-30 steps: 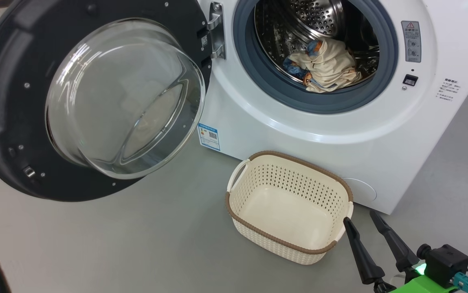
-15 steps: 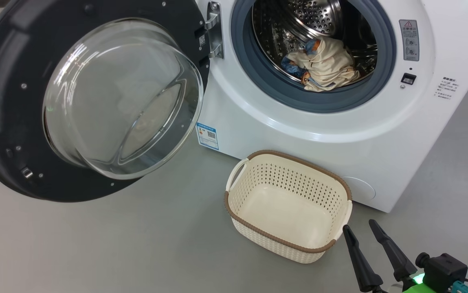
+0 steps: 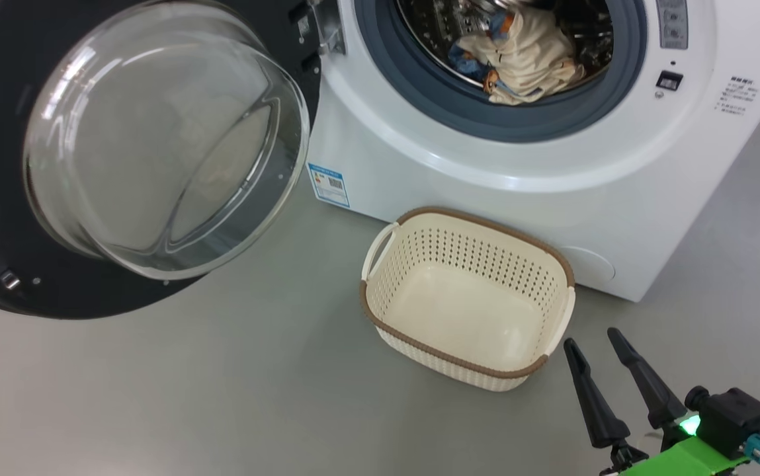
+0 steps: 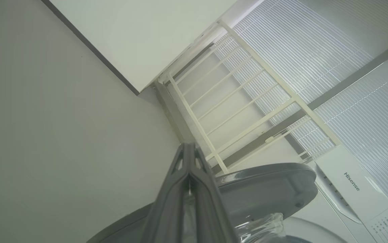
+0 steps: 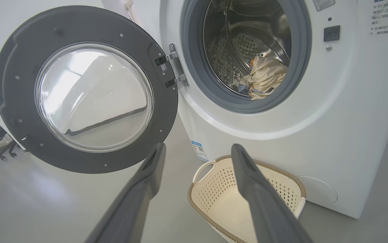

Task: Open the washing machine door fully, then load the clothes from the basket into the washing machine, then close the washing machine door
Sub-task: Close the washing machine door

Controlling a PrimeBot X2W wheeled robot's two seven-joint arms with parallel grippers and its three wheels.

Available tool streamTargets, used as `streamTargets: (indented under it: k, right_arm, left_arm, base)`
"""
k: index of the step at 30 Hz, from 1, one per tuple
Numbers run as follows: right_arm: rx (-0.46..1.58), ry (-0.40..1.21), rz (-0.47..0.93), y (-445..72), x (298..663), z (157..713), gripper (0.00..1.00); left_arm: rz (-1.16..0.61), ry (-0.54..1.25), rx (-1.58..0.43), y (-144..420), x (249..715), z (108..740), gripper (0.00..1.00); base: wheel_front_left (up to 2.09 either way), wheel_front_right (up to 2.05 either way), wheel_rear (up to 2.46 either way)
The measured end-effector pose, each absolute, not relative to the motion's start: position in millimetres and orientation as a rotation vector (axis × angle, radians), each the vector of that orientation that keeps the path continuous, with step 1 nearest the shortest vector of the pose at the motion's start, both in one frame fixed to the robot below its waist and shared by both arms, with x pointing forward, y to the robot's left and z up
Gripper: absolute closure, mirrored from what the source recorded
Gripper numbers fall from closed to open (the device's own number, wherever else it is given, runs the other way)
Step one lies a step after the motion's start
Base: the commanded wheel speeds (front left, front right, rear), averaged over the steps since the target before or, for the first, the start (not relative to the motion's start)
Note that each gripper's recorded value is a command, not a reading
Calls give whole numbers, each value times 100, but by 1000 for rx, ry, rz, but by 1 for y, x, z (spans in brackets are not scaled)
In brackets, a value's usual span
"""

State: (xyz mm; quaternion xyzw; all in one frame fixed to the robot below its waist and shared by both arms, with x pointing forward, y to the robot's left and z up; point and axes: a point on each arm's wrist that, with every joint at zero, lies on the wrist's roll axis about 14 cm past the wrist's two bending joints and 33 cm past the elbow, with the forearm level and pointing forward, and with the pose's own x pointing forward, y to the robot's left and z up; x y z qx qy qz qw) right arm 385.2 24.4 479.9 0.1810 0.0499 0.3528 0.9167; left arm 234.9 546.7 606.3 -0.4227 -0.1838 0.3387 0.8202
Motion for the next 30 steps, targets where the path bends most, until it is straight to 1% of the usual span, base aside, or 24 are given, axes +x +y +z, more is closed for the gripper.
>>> streamTargets:
  k: [4, 13, 21, 30]
  right_arm:
    - [363, 105, 730, 24, 395, 474, 0]
    - [358, 133, 720, 16, 406, 458, 0]
    - [361, 128, 704, 12, 413, 454, 0]
    - [363, 140, 696, 10, 419, 446, 0]
  left_arm:
    - [693, -287, -898, 541, 257, 597, 100]
    - [690, -184, -905, 535, 288, 577, 100]
    - [687, -154, -901, 533, 301, 570, 100]
    - [706, -157, -863, 537, 305, 570, 100]
  base:
    - [0, 0, 0]
    - [0, 0, 0]
    - [0, 0, 0]
    - [0, 0, 0]
